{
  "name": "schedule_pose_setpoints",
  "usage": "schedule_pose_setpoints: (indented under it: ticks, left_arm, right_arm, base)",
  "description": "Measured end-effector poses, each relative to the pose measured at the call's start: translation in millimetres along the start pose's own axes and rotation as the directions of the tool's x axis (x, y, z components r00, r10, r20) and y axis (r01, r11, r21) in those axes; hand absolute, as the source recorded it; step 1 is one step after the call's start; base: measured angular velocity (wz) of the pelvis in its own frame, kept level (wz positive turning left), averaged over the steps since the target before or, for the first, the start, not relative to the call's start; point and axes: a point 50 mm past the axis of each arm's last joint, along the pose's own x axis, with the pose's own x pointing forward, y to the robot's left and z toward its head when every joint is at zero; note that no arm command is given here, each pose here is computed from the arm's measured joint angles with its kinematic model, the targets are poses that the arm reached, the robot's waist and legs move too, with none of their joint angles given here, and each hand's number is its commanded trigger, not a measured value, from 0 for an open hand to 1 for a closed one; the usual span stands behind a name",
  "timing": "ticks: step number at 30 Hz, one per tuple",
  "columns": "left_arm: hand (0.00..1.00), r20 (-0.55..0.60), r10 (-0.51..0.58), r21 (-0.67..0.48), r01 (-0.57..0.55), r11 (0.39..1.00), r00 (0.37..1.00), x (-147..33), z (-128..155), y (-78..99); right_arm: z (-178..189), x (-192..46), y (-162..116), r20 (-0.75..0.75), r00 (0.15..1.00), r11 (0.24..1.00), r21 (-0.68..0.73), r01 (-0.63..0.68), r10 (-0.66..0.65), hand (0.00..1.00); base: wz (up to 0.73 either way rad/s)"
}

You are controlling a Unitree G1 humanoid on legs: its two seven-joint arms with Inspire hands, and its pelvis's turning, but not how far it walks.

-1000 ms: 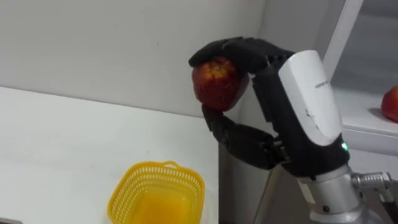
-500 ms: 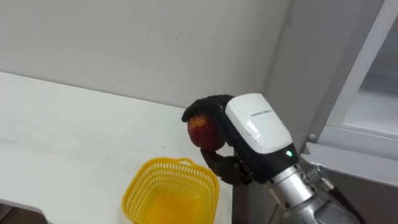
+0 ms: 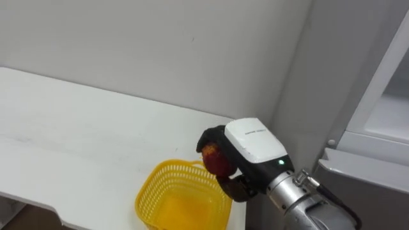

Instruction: Retrieve from the upper fridge

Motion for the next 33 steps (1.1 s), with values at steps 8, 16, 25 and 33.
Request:
schedule_pose_setpoints:
  ticks: [8, 16, 25, 33]
  left_arm:
    - [0.0, 0.011, 0.005, 0.001, -0.005, 1.0, 1.0, 0.6, 6, 2.4]
    - [0.0, -0.01, 0.007, 0.007, -0.007, 1.0, 1.0, 0.5, 4, 2.5]
    - [0.0, -0.031, 0.004, 0.004, -0.003, 1.0, 1.0, 0.2, 0, 1.2]
    - [0.0, -0.018, -0.011, 0.015, 0.012, 1.0, 1.0, 0.1, 3, 1.9]
  right_arm:
    - [-4, 0, 8, -0.028, 0.999, 0.999, 0.013, -0.043, 0.043, 1.0]
    - [-4, 0, 12, -0.052, 0.996, 0.998, 0.009, -0.067, 0.067, 1.0]
    - [-2, 1, 16, -0.058, 0.994, 0.996, 0.013, -0.092, 0.093, 0.0]
    - [-2, 1, 15, -0.063, 0.995, 0.997, 0.019, -0.08, 0.081, 0.0]
  base:
    - [0.0]
    - [0.0]
    - [0.0]
    - [0.0]
